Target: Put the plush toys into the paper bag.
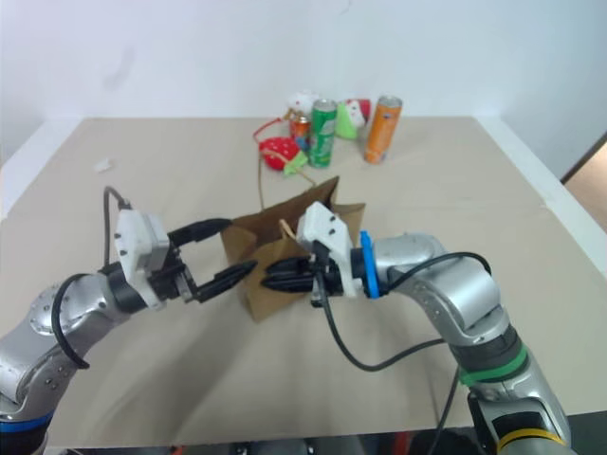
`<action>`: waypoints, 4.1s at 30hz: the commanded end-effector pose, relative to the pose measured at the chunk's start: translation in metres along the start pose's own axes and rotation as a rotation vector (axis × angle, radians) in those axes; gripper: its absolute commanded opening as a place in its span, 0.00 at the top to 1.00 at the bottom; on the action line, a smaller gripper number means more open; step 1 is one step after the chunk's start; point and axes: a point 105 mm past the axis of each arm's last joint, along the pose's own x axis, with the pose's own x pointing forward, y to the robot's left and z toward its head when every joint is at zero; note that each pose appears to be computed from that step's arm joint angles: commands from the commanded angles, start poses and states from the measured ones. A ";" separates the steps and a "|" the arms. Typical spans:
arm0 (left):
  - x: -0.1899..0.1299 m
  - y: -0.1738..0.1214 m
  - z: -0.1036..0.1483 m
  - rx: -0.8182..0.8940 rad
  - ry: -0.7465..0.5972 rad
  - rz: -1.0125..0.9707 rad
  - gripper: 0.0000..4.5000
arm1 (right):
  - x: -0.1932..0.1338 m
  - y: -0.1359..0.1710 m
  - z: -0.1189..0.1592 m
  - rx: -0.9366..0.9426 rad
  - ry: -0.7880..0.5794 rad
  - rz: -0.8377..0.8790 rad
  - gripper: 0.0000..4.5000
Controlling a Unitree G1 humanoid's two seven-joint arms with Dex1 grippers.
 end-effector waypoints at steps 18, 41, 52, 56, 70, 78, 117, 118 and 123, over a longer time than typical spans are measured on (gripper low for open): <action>-0.009 0.001 0.005 -0.064 -0.017 0.040 0.08 | -0.001 0.002 0.011 -0.048 -0.038 0.015 0.81; -0.005 -0.010 -0.004 -0.120 0.038 -0.044 0.08 | 0.000 0.005 0.006 -0.056 -0.023 0.015 0.81; 0.003 -0.008 -0.014 -0.089 0.061 -0.033 0.08 | -0.001 0.002 0.005 -0.056 -0.016 0.002 0.81; 0.004 -0.007 -0.014 -0.080 0.051 -0.044 0.24 | -0.001 0.002 0.004 -0.055 -0.014 -0.003 0.84; 0.004 -0.001 -0.014 -0.022 0.043 -0.066 0.97 | -0.004 0.000 0.004 -0.052 -0.010 -0.012 0.84; 0.003 0.000 -0.020 -0.010 0.055 -0.100 1.00 | -0.019 0.003 0.016 0.010 -0.071 0.015 0.67; -0.019 0.007 -0.005 0.256 0.055 -0.664 1.00 | -0.143 -0.028 0.060 -0.173 -0.097 -0.117 0.03; -0.018 0.009 -0.006 0.265 0.059 -0.674 1.00 | -0.138 -0.024 0.059 -0.168 -0.098 -0.086 0.03; -0.015 0.020 -0.009 0.341 0.080 -0.695 1.00 | -0.125 -0.011 0.055 -0.143 -0.098 0.004 0.03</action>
